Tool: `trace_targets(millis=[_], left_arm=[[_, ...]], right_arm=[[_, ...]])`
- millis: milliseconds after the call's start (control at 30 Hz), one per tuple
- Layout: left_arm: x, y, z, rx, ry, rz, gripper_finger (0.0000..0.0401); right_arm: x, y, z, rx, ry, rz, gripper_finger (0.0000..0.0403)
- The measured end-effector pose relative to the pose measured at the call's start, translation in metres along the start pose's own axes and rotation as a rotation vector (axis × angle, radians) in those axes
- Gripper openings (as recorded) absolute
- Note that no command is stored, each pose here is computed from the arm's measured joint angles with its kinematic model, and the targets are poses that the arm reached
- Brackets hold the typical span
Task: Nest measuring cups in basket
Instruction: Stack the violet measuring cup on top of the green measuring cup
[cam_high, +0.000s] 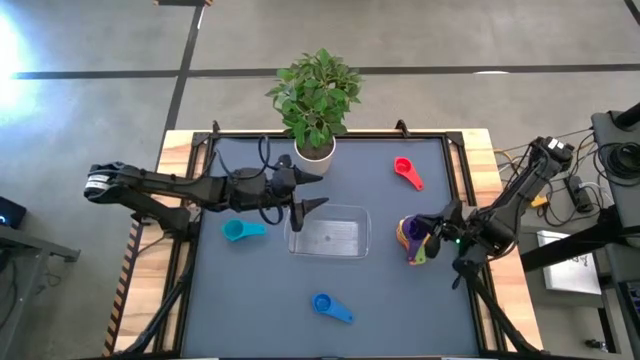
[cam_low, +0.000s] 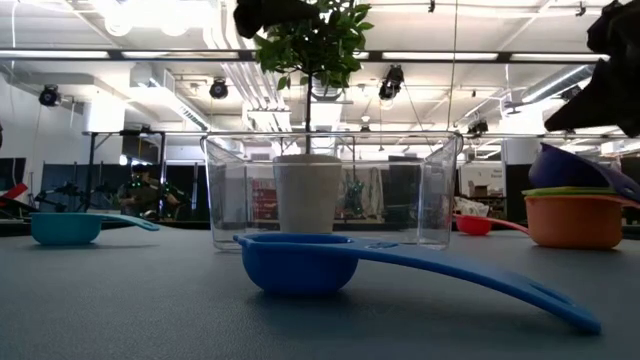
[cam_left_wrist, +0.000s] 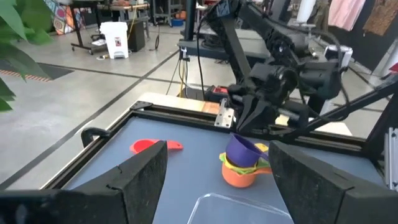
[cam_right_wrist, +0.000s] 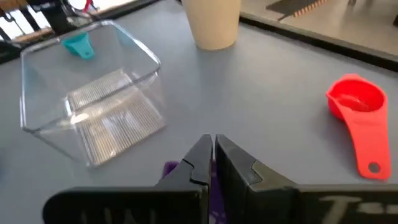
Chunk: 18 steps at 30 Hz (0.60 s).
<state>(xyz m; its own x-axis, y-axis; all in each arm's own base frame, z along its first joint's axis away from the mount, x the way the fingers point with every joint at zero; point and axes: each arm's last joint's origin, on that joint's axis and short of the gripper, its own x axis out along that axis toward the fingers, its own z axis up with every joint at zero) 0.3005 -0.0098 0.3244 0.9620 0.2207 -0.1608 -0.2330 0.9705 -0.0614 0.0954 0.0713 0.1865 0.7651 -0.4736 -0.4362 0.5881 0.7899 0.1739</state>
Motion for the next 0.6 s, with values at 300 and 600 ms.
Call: trace_targets(millis=[300,600], left_arm=[[0.005,-0.001,-0.006,0.009,0.021,0.003,0.0262],[0.006,-0.001,-0.006,0.022,0.021,0.003,0.0262]], right_arm=[[0.006,0.001,0.002,0.010,0.052,-0.023,0.0009],[0.018,0.020,0.020,-0.094,0.148,0.102,0.0009]])
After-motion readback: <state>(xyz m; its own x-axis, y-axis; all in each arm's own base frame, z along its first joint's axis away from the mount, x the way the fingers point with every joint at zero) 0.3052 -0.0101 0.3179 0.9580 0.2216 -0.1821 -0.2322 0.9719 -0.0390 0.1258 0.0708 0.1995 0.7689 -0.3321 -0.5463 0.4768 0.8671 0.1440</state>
